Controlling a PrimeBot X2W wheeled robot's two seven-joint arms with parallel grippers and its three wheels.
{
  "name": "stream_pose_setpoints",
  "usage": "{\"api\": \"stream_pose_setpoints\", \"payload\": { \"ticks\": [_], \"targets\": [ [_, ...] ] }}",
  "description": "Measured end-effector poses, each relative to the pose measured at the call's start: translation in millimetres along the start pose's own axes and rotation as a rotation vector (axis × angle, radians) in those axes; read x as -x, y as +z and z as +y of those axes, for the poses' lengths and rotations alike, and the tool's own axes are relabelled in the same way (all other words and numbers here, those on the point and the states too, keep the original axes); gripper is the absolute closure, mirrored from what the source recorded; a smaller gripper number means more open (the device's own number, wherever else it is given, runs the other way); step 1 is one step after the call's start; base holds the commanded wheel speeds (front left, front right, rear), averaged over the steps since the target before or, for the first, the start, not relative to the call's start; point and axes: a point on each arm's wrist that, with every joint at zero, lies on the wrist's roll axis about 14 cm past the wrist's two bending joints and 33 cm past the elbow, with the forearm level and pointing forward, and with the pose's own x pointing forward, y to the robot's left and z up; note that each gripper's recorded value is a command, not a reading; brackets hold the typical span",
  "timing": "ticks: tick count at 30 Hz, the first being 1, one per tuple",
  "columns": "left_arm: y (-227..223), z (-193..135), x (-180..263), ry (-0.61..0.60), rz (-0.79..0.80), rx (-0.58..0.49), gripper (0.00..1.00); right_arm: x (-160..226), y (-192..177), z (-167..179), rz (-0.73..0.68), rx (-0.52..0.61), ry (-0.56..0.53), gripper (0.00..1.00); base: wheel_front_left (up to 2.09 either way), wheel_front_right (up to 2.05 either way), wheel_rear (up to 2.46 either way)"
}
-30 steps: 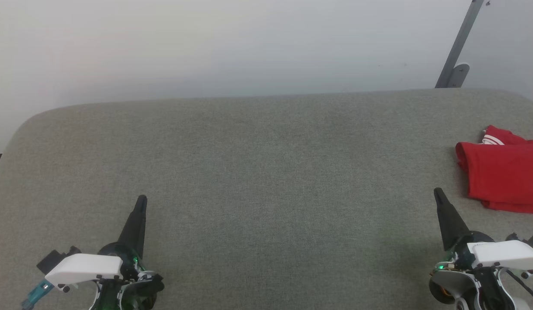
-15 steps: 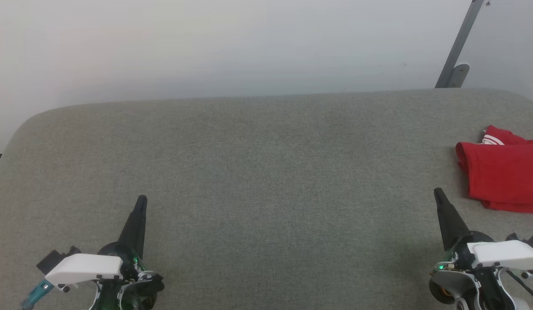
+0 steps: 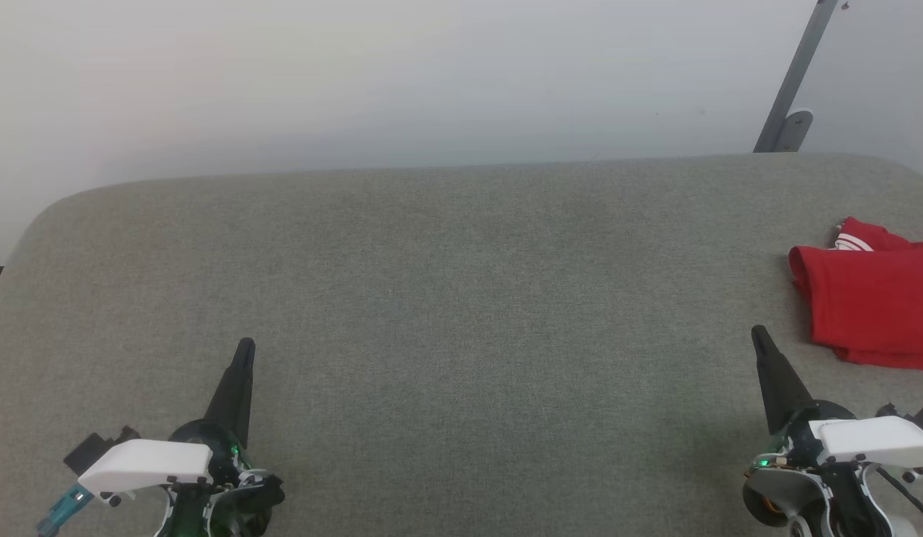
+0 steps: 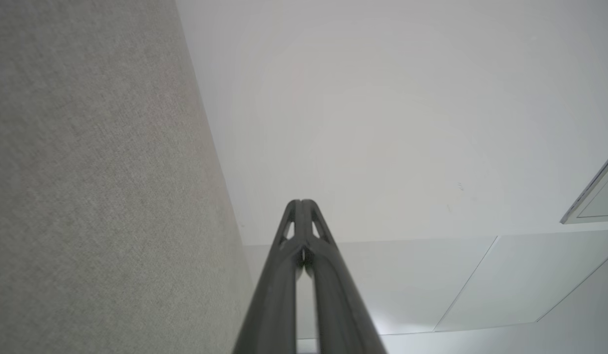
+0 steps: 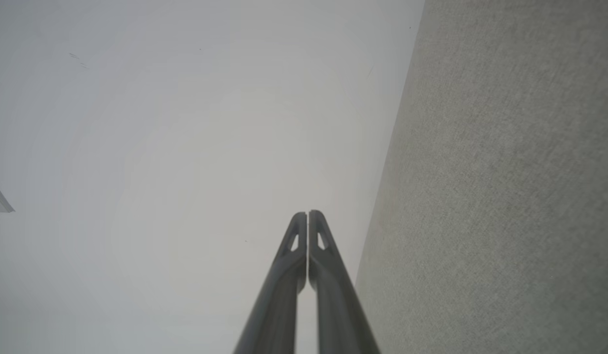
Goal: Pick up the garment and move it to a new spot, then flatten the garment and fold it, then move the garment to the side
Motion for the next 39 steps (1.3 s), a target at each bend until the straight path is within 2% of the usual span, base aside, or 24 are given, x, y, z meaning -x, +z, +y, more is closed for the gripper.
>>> {"api": "stream_pose_setpoints", "payload": {
  "ticks": [39],
  "targets": [
    [0.0,0.0,0.0,0.000,0.000,0.000,1.00,0.0,0.1,0.0,0.000,0.000,0.000,1.00,0.00,0.00,0.00]
  ]
}}
